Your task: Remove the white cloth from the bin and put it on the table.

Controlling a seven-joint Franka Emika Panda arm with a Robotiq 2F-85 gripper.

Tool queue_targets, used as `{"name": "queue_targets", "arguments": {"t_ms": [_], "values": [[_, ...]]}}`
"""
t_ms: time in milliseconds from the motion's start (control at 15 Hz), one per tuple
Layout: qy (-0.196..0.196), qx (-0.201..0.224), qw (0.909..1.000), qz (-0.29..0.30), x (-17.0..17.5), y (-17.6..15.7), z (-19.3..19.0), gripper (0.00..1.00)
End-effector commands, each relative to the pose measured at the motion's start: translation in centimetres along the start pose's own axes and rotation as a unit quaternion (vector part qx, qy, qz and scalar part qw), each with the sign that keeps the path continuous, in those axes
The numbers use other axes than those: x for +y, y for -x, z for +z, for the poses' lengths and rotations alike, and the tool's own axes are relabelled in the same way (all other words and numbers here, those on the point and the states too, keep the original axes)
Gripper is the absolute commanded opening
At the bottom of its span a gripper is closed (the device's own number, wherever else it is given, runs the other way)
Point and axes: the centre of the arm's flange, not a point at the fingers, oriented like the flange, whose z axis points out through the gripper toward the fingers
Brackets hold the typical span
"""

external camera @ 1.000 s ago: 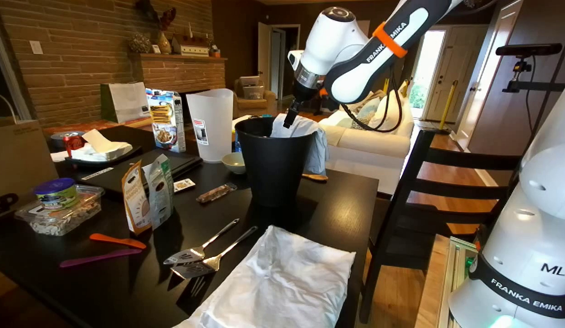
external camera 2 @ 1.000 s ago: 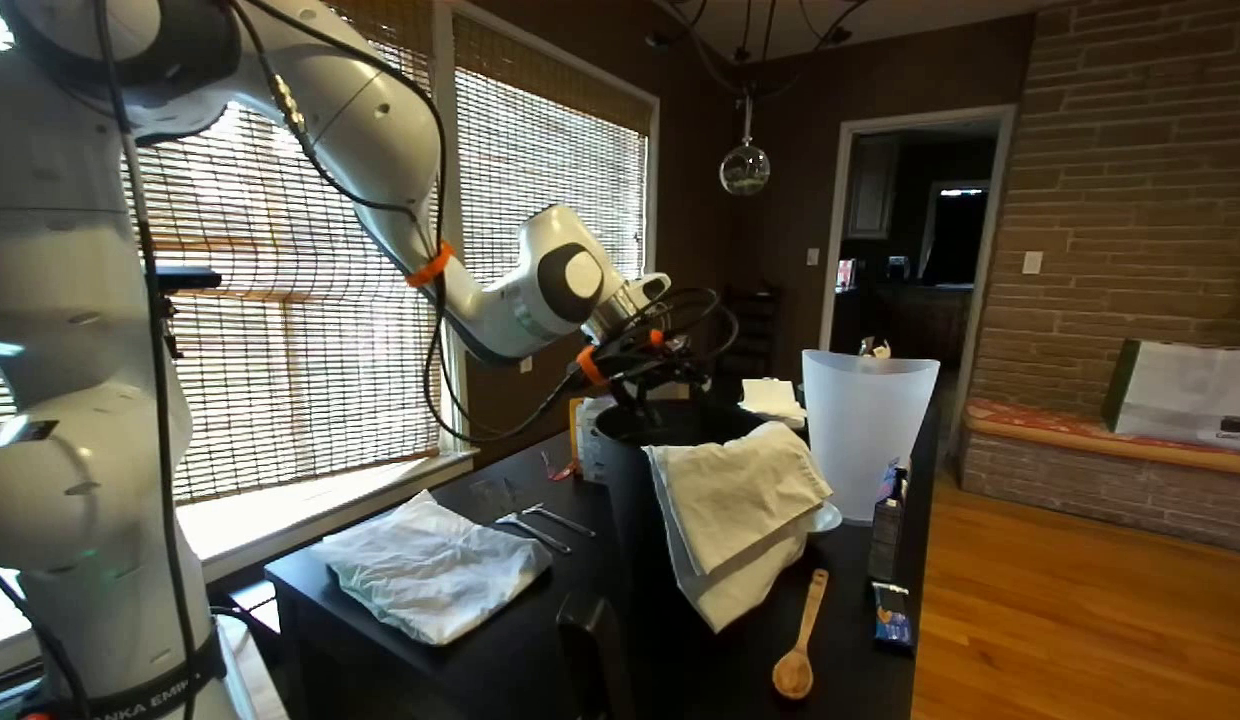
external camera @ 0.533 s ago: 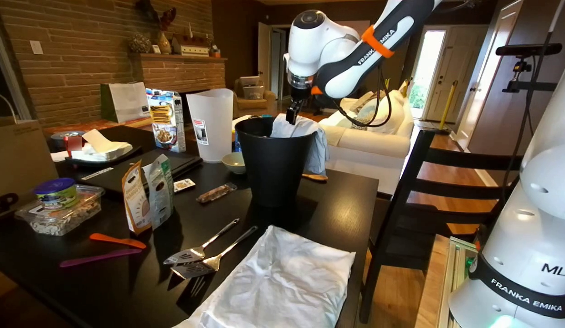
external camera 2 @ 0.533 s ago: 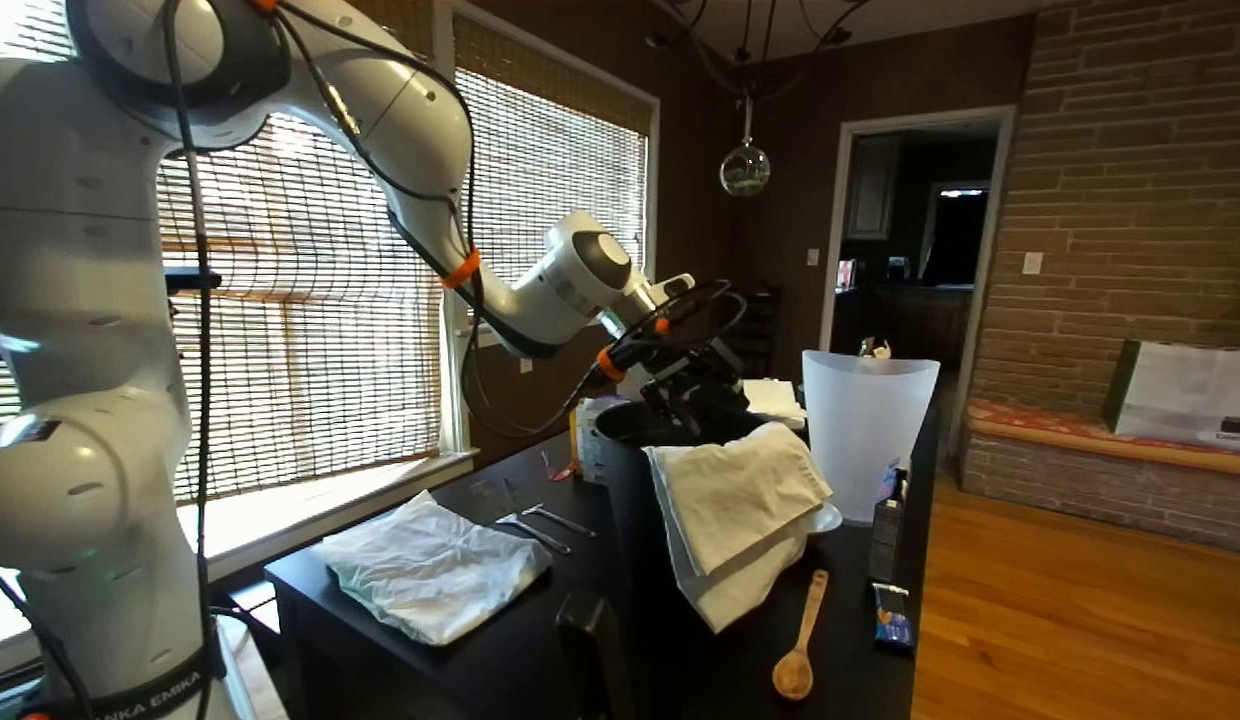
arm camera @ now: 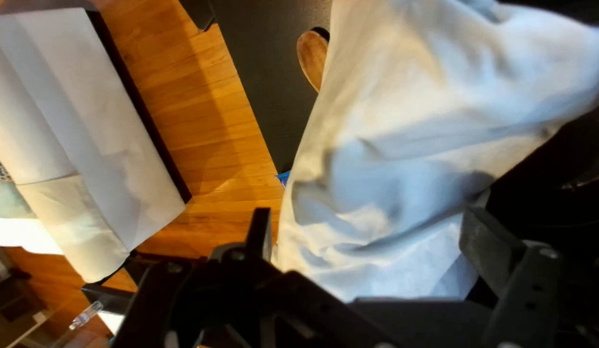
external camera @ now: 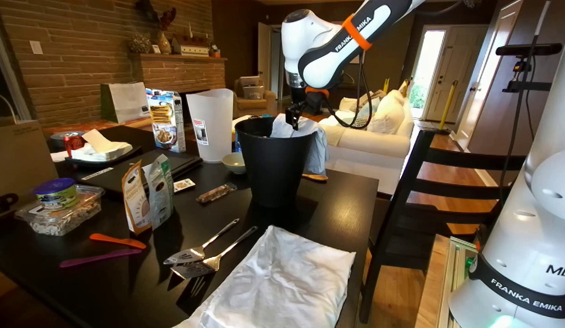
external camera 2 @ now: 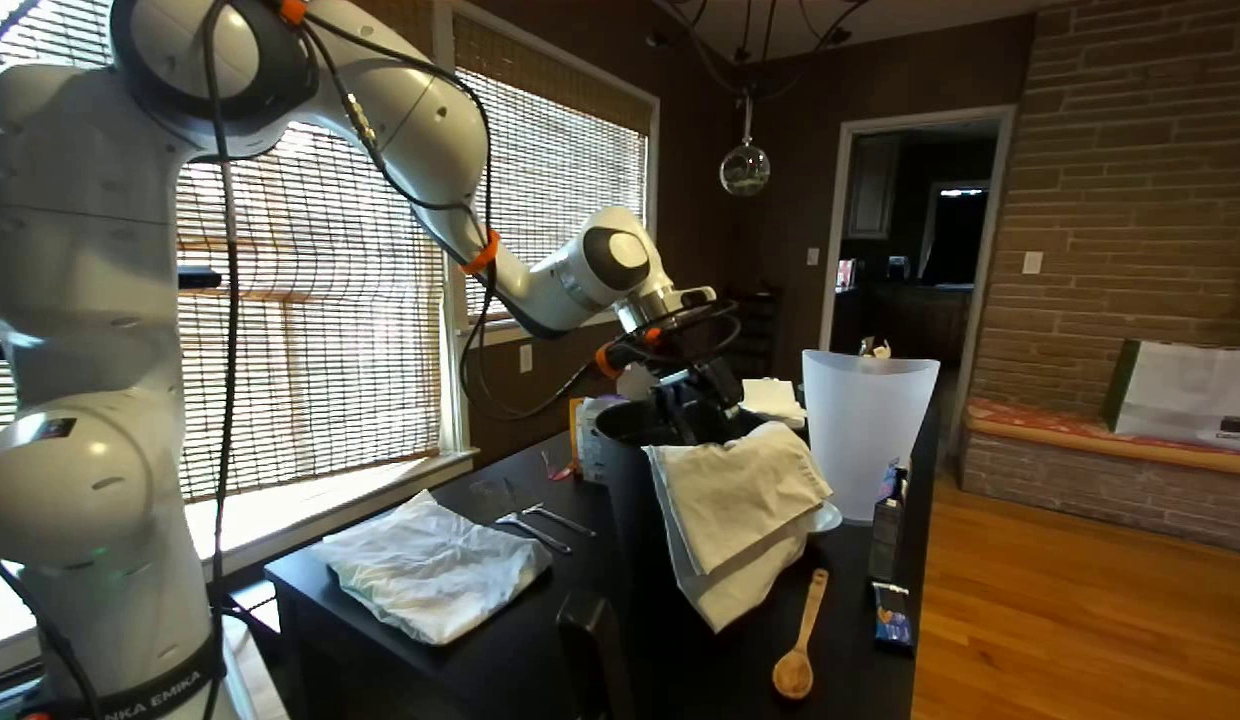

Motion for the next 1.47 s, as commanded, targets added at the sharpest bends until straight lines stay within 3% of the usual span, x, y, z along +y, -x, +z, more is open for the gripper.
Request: {"name": "queue_targets", "arguments": {"t_ms": [0,600,1400], "values": [[-0.002,0.0,0.9999,0.016,-0.7,-1.1,-0.4,1.0],[0.016,-0.005,0.9999,0.002,-4.5,-1.1,-0.5,1.0],[0.105,0.042,0.9917,-0.062,-10.5,0.0,3.4,1.0]]}}
